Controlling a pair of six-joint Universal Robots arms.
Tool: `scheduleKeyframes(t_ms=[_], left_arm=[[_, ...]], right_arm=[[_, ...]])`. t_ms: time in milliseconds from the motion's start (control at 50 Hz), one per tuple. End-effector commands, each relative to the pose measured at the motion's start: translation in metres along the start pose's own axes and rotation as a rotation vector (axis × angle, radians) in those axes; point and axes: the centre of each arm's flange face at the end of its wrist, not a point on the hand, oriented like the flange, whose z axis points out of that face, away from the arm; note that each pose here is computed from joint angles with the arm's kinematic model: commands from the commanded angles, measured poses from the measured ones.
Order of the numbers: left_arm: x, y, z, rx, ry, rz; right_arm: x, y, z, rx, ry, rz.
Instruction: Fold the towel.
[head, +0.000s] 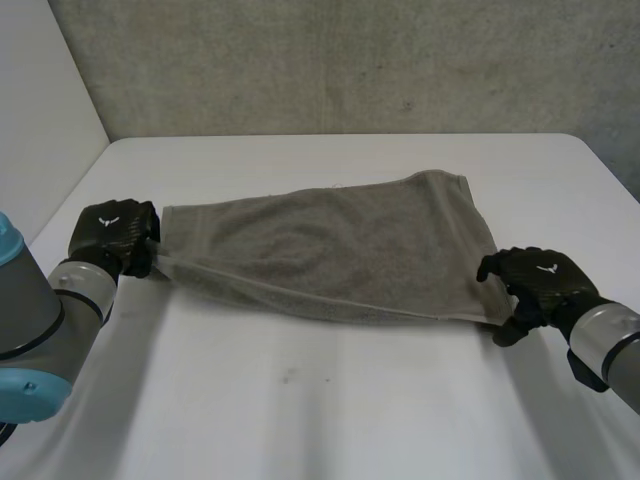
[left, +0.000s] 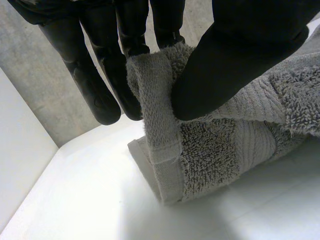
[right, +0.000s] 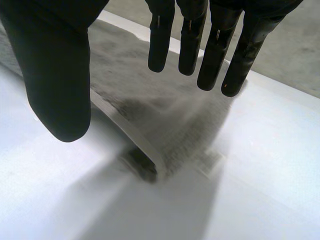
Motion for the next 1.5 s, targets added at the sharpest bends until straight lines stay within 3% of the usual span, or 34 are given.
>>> scheduleKeyframes(t_ms=[20, 160, 620, 760, 840, 1060, 1220, 1280, 1380, 1500], left_arm=[[0.001, 0.000, 0.000, 0.000, 0.002, 0.000], [0.000, 0.000, 0.000, -0.001, -0.001, 0.000], [0.002, 0.003, -0.002, -0.009, 0.005, 0.000], [0.004, 0.000, -0.010, -0.033, 0.016, 0.011], [0.004, -0.005, -0.021, -0.065, 0.022, 0.010], [0.005, -0.010, -0.079, -0.209, 0.080, 0.037], [0.013, -0.011, -0.127, -0.271, 0.180, 0.180], [0.013, -0.013, -0.133, -0.269, 0.192, 0.238], [0.011, -0.013, -0.128, -0.267, 0.186, 0.247], [0.010, -0.006, -0.099, -0.258, 0.175, 0.245]], right_arm=[[0.012, 0.011, 0.008, 0.020, 0.041, 0.042], [0.010, 0.030, 0.019, -0.036, 0.023, 0.084], [0.034, 0.030, 0.053, 0.055, 0.109, 0.101], [0.052, -0.027, 0.030, 0.224, 0.176, -0.012], [0.046, -0.041, 0.015, 0.212, 0.158, -0.075], [0.025, -0.036, -0.052, -0.187, 0.042, -0.534], [0.014, -0.041, -0.097, -0.343, -0.062, -0.607], [0.015, -0.043, -0.100, -0.338, -0.056, -0.624], [0.019, -0.046, -0.095, -0.307, -0.034, -0.696], [0.029, -0.040, -0.053, -0.250, -0.024, -0.737]])
